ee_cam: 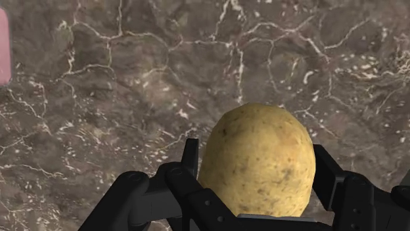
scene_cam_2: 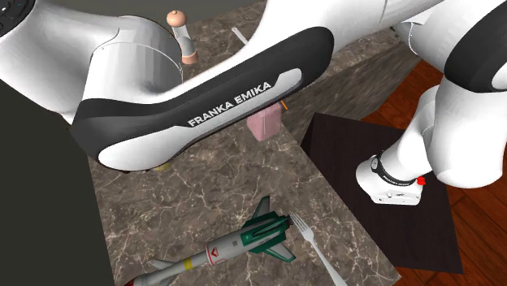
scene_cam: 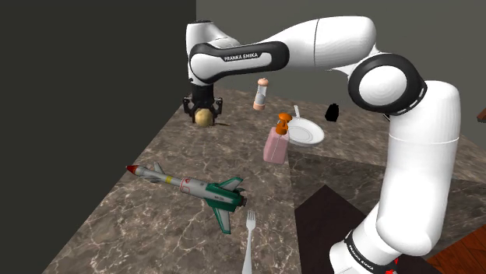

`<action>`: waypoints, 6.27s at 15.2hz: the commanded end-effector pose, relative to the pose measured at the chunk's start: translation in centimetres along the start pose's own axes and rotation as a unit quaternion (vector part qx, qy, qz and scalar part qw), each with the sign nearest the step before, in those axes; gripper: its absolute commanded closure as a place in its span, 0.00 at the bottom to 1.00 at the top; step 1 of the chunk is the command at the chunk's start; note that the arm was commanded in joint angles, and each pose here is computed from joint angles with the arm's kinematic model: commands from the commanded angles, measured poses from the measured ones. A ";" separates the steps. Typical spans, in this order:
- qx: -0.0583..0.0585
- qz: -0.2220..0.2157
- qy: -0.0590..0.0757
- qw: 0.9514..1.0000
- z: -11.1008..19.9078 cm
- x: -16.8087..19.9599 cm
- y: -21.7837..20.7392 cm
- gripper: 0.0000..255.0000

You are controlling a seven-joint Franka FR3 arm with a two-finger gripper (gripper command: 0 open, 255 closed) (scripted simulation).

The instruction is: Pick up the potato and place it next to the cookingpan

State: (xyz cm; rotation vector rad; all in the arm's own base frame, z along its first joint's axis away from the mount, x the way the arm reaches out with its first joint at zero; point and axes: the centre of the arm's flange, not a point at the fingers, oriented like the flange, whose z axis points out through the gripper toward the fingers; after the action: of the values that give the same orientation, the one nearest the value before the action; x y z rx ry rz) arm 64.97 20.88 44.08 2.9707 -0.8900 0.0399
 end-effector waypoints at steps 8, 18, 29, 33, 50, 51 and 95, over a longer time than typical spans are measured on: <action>0.000 0.000 0.000 1.000 -1.3 1.3 7.9 1.00; 0.000 0.000 0.000 1.000 -0.9 3.2 21.0 1.00; 0.000 0.000 0.000 1.000 -0.4 5.3 35.3 1.00; 0.000 0.000 0.000 1.000 -0.2 6.1 40.5 1.00; 0.000 0.000 0.000 1.000 0.5 9.4 62.7 1.00; 0.000 0.000 0.000 1.000 0.6 9.5 64.0 1.00; 0.000 0.000 0.000 1.000 10.3 10.0 69.6 0.00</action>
State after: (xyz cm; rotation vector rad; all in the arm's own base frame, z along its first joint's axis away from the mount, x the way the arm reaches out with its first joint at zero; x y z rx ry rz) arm 35.24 -43.26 35.41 2.9701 -0.8900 0.0404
